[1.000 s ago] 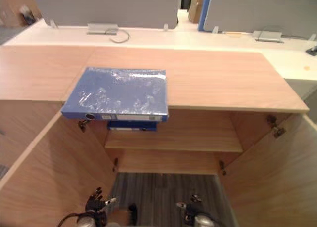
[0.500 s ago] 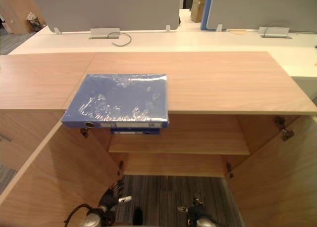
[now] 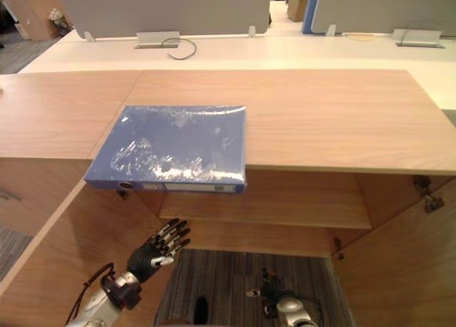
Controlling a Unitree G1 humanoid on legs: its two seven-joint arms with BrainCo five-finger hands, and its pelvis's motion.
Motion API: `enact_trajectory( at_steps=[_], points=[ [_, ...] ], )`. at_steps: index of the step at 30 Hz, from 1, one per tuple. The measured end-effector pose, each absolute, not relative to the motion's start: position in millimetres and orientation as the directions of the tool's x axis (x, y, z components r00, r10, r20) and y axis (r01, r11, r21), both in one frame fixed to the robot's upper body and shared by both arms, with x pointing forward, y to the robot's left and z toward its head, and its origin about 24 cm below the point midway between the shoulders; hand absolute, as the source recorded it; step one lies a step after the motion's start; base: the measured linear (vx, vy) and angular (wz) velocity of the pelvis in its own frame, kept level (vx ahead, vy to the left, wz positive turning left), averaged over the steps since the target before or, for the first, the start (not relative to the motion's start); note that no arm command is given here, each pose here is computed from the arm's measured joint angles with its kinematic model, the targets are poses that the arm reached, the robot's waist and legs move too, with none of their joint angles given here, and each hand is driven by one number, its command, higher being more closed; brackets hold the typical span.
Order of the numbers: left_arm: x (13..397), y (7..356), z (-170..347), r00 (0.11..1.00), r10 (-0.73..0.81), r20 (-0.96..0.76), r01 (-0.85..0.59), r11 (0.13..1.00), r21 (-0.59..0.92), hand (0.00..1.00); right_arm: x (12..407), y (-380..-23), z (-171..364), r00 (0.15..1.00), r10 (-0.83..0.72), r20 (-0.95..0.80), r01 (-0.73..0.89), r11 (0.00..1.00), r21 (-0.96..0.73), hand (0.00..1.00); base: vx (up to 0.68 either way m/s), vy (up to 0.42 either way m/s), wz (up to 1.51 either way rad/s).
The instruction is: Walk over to the cabinet, pick up the folder, carry it to the office cabinet, place the folder inside the office cabinet, then close the office cabinet door
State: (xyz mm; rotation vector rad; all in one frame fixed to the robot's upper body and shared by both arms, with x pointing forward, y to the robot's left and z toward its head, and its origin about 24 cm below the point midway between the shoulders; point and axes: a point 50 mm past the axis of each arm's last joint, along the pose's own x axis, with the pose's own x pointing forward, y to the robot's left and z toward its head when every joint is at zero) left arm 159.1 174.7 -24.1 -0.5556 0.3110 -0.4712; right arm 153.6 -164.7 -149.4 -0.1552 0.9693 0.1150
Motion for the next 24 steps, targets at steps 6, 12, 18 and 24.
enact_trajectory(
  at_steps=[6, 12, 18, 24],
  points=[
    [150.8, 177.9, -40.0, 0.833, -0.487, -0.26, 0.316, 0.807, -0.499, 0.0, 144.9, -161.7, -154.0, 0.526, 0.038, -0.85, -0.2, 0.976, -0.08, 0.0, -0.06, 0.02, 0.05],
    [147.7, 177.2, -41.3, 0.829, -0.498, -0.255, 0.312, 0.79, -0.527, 0.0, 137.9, -163.9, -156.7, 0.505, 0.031, -0.862, -0.206, 0.975, -0.085, 0.0, -0.06, 0.036, 0.03],
    [153.0, 196.5, 4.9, 0.898, -0.439, -0.044, 0.35, 0.771, -0.532, 0.0, 131.7, -177.5, -157.6, 0.496, -0.009, -0.868, -0.148, 0.984, -0.095, 0.0, 0.03, 0.007, 0.18],
    [159.2, 238.3, 80.0, 0.926, -0.198, 0.322, 0.333, 0.829, -0.449, 0.0, 132.5, -193.2, -154.6, 0.524, -0.065, -0.849, -0.024, 0.996, -0.091, 0.0, 0.03, -0.012, 0.26]
  ],
)
